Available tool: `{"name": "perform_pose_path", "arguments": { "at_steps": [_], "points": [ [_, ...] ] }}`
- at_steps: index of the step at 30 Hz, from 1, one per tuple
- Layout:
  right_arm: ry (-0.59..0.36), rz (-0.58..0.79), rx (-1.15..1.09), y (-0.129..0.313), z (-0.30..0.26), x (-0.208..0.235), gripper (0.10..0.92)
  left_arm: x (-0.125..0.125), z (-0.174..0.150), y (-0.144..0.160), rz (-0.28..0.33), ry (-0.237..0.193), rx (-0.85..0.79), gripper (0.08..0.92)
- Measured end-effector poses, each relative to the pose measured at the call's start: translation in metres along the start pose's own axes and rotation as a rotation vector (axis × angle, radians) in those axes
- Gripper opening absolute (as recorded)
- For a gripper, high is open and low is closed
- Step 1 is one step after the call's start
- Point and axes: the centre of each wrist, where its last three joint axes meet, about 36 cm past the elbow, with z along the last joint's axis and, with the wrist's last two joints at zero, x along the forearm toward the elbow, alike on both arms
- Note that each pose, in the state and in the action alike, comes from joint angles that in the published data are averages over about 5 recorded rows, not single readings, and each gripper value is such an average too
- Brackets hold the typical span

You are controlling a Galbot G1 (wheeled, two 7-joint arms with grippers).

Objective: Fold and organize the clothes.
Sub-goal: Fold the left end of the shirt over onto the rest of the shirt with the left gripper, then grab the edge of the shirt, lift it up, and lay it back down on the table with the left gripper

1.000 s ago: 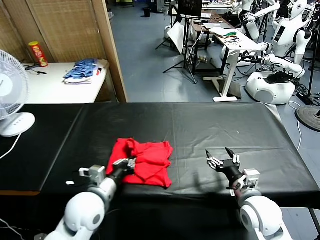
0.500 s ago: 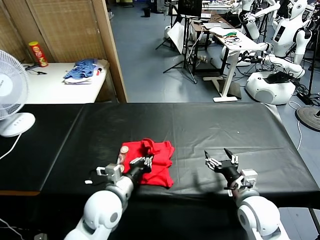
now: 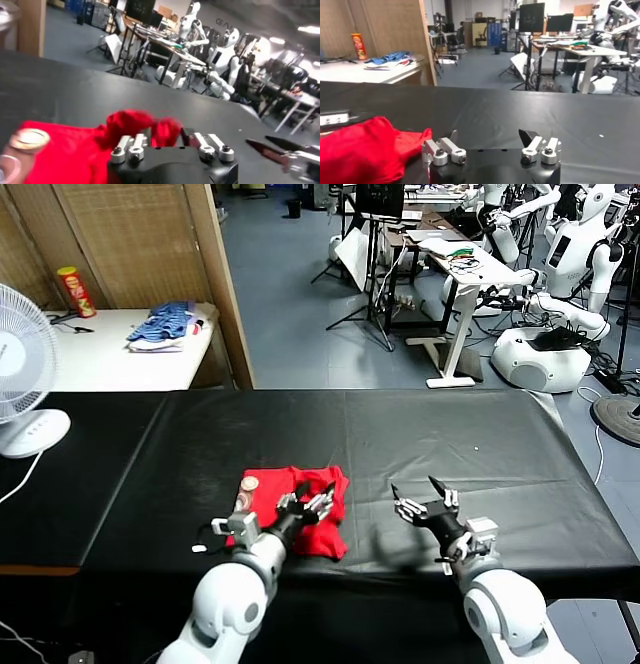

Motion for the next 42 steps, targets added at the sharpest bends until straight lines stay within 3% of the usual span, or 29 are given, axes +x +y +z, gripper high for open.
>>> {"name": "perform_pose_path", "arguments": {
  "at_steps": [2, 7, 13, 18, 28, 42],
  "points": [
    [0.005, -0.033, 0.006, 0.004, 0.001, -0.004, 0.798, 0.003, -0.004, 0.002, -0.008, -0.016, -0.003, 0.781],
    [0.013, -0.138, 0.019, 0.022, 0.003, -0.02, 0.798, 0.019, -0.013, 0.023, -0.076, -0.058, -0.074, 0.797],
    [0.022, -0.226, 0.042, 0.054, 0.007, -0.046, 0.798, 0.04, -0.011, 0.056, -0.182, -0.053, -0.166, 0.798],
    [0.048, -0.249, 0.105, 0.076, 0.015, -0.068, 0.798, 0.048, -0.002, 0.07, -0.233, -0.038, -0.19, 0.798],
    [0.046, -0.132, 0.216, 0.085, 0.024, -0.07, 0.798, 0.045, 0.007, 0.088, -0.273, -0.039, -0.138, 0.798],
    [-0.038, -0.097, 0.103, 0.062, 0.001, -0.024, 0.798, 0.044, 0.016, 0.119, -0.246, -0.039, 0.223, 0.798]
  ]
}}
